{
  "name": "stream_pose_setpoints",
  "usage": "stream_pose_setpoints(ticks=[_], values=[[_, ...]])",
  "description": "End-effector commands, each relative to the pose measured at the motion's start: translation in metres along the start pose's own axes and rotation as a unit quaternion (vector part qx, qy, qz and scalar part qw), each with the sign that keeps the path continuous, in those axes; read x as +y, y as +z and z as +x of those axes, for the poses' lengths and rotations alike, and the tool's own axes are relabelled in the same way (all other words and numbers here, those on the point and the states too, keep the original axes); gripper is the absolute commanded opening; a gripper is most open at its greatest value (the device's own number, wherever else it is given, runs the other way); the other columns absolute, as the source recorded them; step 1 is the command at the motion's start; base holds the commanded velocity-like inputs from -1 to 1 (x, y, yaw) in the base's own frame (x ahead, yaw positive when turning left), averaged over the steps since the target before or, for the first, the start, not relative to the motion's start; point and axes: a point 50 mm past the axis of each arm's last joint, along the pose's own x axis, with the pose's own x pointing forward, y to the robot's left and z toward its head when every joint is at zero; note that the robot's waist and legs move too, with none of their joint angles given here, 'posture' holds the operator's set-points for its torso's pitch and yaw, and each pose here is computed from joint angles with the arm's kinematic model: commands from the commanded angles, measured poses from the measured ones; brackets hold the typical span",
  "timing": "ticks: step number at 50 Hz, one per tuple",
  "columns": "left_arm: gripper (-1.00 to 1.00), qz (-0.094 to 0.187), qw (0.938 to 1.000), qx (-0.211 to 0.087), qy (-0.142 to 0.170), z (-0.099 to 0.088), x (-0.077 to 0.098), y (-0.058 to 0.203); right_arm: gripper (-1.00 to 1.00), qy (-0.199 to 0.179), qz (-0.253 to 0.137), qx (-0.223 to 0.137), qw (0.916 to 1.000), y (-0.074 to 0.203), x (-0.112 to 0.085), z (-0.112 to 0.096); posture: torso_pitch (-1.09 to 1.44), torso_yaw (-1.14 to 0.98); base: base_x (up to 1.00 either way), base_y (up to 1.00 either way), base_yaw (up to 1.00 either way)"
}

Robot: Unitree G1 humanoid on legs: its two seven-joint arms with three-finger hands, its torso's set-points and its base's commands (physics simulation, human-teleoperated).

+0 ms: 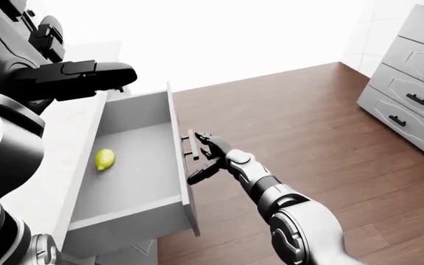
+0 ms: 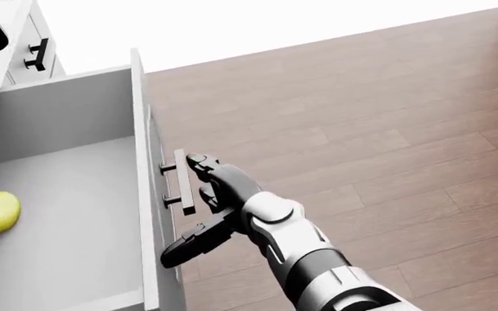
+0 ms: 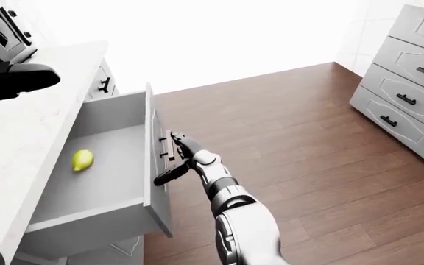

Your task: Close the right drawer.

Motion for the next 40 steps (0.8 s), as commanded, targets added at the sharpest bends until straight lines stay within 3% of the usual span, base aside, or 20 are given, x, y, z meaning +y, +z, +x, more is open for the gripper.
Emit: stream_pose_setpoints(ticks=[1,40], values=[[1.00,-0.008,0.9994,-0.034,0.008,-0.002,0.003,0.013,1.00,0.017,-0.011,-0.063,0.9978,0.032,0.007,0.002,0.00,0.00,0.00,0.00,0.00],[1.00,-0.004,0.9991,-0.035,0.024,0.000,0.018,0.015,1.00,0.057,-0.032,-0.068,0.9956,0.052,0.028,0.005,0.00,0.00,0.00,0.00,0.00]])
